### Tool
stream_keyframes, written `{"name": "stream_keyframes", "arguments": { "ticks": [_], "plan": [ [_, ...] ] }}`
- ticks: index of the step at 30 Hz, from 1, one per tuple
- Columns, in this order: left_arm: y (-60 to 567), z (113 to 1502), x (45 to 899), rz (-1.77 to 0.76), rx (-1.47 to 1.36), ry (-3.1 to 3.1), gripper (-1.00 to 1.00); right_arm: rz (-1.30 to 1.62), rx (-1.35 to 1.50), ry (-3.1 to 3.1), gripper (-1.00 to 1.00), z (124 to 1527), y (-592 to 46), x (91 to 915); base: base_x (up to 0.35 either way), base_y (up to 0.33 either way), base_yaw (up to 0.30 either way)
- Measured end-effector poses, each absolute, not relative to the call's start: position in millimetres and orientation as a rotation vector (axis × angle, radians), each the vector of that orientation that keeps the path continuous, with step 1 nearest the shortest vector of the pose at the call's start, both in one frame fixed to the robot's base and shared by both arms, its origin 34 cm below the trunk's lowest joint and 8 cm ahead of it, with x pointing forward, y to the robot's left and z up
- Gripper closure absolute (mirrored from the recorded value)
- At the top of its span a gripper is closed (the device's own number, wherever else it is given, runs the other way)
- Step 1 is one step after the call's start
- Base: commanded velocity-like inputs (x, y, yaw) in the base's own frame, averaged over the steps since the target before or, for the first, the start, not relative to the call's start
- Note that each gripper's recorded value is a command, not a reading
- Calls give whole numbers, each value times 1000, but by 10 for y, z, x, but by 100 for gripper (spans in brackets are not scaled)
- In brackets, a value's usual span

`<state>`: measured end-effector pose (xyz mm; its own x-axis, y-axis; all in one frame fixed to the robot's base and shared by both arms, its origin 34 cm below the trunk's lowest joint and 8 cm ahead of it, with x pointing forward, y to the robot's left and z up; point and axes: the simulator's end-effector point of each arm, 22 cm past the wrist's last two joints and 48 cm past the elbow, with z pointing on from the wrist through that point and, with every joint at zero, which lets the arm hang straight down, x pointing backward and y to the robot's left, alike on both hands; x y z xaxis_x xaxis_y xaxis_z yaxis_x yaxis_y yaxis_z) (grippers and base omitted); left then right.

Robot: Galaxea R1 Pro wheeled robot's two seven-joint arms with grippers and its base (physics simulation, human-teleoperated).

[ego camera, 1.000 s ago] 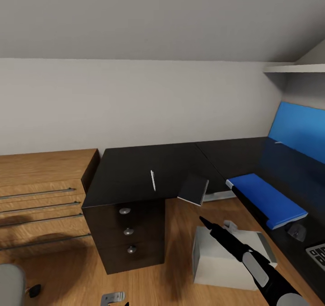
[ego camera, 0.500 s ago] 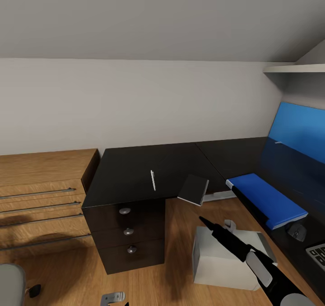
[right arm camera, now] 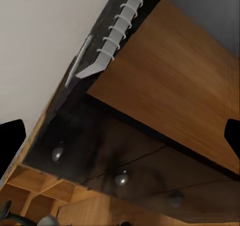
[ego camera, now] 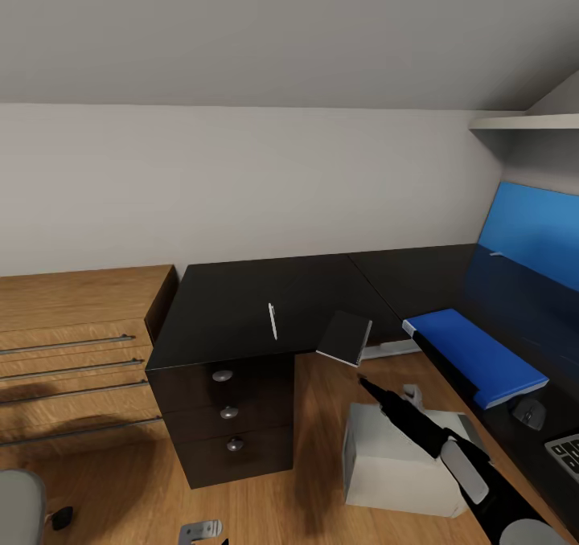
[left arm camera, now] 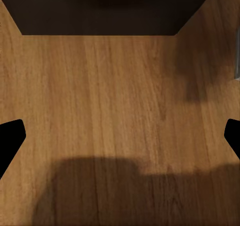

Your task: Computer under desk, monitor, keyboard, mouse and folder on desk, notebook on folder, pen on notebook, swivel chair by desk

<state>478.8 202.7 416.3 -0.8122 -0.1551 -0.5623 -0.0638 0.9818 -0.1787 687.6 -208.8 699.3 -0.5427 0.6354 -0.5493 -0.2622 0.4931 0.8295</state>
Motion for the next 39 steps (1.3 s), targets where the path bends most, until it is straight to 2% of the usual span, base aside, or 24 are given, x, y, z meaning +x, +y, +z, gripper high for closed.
{"name": "stream_keyframes", "arguments": {
  "ticks": [39],
  "plan": [
    [2036, 4157, 4777, -197, -155, 2520, -100, 1183, 295, 1787, -100, 7183, -2014, 6986, 39, 6, 0]
  ]
}}
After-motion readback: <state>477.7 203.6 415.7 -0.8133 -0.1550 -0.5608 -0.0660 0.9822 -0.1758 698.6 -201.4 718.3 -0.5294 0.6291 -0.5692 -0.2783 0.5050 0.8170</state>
